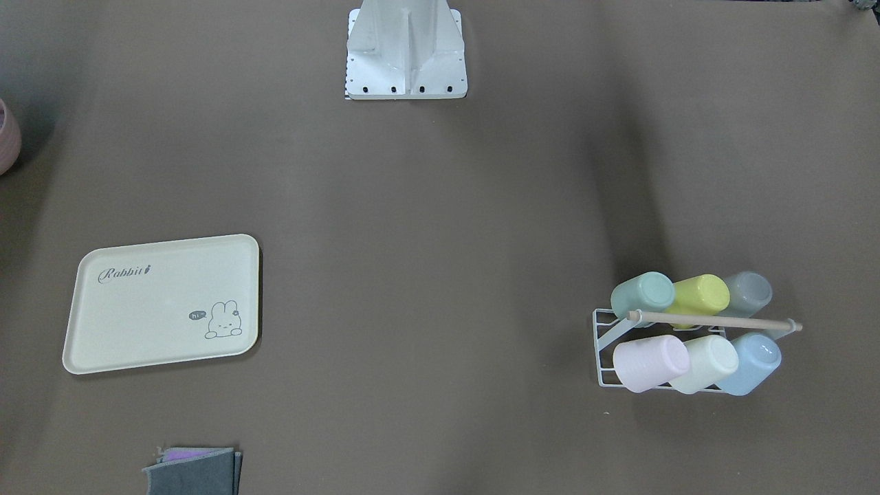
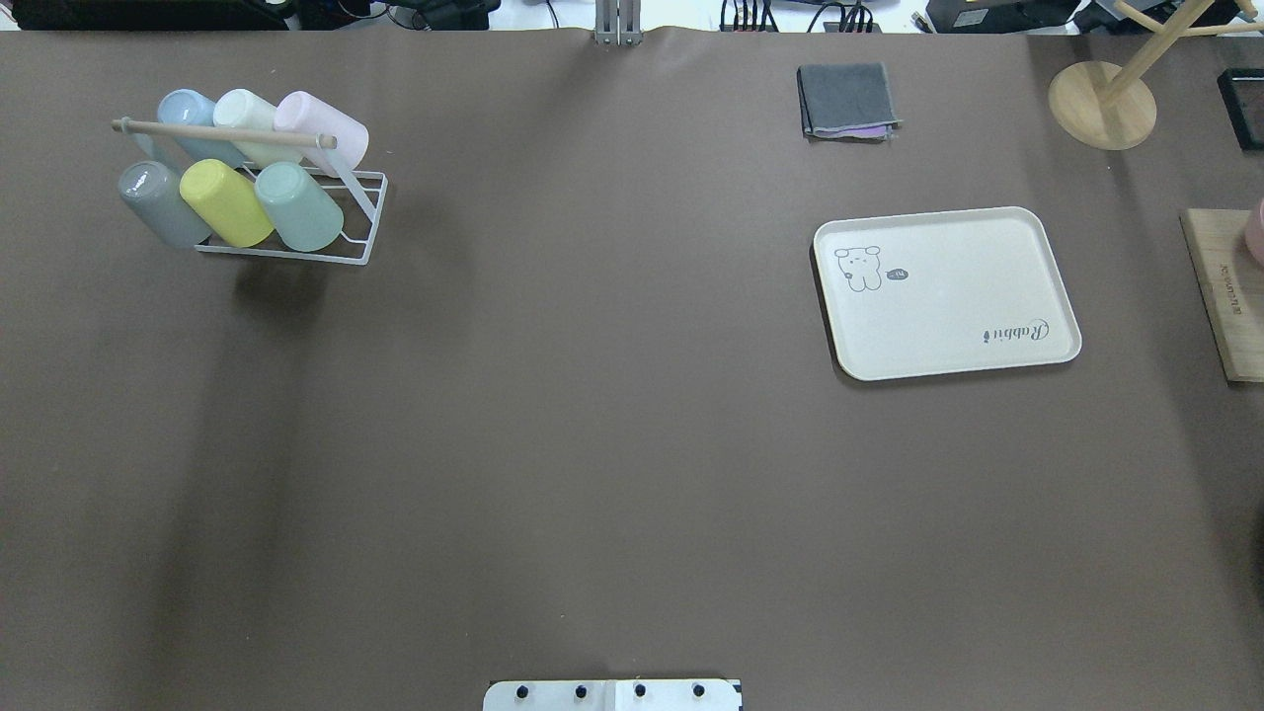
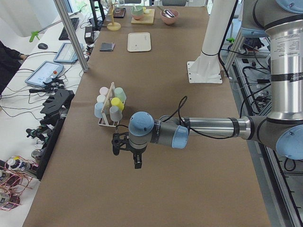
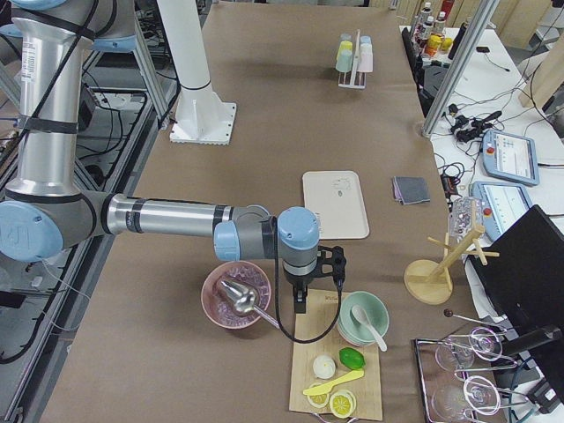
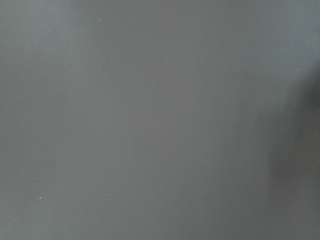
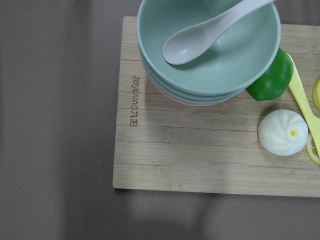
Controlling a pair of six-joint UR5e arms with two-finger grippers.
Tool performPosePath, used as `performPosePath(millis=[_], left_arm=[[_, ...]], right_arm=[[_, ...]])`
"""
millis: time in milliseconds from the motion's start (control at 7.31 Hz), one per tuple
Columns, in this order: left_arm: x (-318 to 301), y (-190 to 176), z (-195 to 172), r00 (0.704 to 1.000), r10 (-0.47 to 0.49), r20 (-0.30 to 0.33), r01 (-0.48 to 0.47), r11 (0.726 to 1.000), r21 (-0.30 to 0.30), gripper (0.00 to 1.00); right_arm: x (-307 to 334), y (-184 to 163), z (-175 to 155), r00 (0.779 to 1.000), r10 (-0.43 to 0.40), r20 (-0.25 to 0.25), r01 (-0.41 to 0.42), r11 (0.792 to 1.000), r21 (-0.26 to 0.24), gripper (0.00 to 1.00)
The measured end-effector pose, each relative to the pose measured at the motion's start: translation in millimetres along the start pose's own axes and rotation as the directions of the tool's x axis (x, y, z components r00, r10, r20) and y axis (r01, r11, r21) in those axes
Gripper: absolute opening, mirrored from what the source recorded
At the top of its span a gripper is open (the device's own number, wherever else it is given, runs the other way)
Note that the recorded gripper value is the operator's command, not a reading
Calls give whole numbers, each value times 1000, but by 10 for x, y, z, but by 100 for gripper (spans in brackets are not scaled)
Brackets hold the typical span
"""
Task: Pick up and place green cup on tray
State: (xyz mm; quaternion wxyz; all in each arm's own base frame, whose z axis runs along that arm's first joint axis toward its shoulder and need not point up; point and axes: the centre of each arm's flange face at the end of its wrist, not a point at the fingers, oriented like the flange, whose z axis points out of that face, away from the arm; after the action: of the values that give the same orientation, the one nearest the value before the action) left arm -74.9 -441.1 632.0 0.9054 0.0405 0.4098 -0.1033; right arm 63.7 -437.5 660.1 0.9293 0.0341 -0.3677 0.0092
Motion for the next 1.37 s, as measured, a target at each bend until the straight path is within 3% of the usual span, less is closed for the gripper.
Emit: performPosePath(millis=[958,1368], left_arm=[[119,-96,-71,1000,7,-1,-7,1000,14,98],[778,-490,-473,1000,7,2,-7,1000,2,98]], right_arm=[[-237,-329,-110,999,-25,23,25,999,29,100],[-918,-767,19,998,6,69,-6,1000,1,100]])
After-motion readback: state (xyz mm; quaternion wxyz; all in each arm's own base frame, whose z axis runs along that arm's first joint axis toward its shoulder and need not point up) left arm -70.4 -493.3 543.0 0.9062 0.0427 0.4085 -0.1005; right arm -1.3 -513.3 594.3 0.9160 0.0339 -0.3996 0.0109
